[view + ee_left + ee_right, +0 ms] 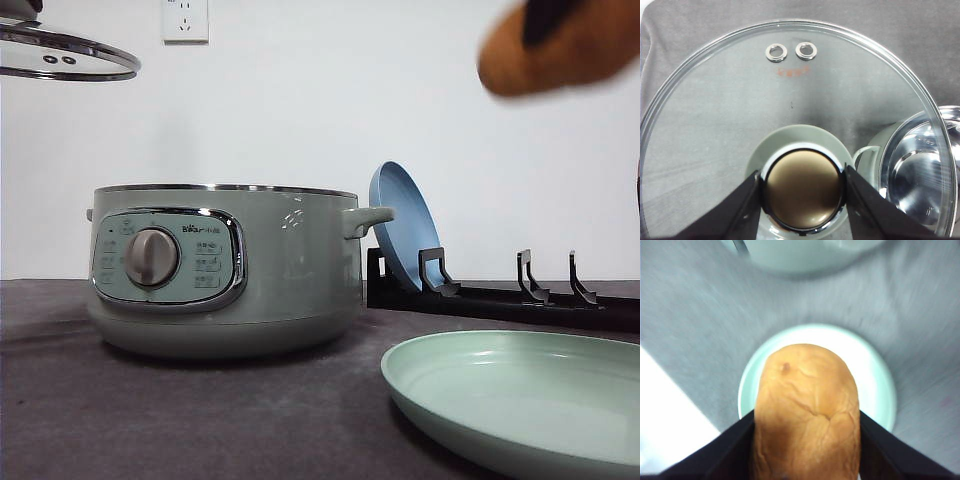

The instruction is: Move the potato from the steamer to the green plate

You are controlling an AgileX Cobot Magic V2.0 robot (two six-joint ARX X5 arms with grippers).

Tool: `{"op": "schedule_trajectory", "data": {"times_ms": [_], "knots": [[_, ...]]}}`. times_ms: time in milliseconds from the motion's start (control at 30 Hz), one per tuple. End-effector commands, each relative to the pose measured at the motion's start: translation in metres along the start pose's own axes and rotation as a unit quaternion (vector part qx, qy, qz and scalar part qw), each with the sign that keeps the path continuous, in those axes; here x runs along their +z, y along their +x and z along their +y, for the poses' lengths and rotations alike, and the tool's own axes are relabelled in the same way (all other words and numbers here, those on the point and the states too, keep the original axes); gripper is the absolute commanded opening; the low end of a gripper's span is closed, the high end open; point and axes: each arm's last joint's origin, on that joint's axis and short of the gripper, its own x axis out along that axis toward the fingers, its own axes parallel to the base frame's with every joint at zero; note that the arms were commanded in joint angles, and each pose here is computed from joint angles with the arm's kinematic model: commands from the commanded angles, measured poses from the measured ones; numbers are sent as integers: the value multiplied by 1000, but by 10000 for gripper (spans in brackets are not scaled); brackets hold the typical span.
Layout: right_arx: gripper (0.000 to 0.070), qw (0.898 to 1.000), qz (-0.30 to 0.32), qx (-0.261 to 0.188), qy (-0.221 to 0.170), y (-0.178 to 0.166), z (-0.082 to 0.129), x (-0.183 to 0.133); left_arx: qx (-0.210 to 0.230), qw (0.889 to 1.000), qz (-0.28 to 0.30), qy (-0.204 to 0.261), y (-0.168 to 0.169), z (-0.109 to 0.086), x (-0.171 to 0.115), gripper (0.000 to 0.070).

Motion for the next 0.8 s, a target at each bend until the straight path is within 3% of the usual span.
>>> {"op": "schedule_trajectory", "data": {"times_ms": [0,333,767], "knots": [[246,999,8,6,39,21,-1,-11,1,999,-33,0,-16,0,3,0],[246,989,0,12,144,116,-13,-53,1,999,-33,0,-16,0,3,0],[247,987,21,-7,161,148,-19,-68,1,999,-33,0,-16,0,3,0]]}}
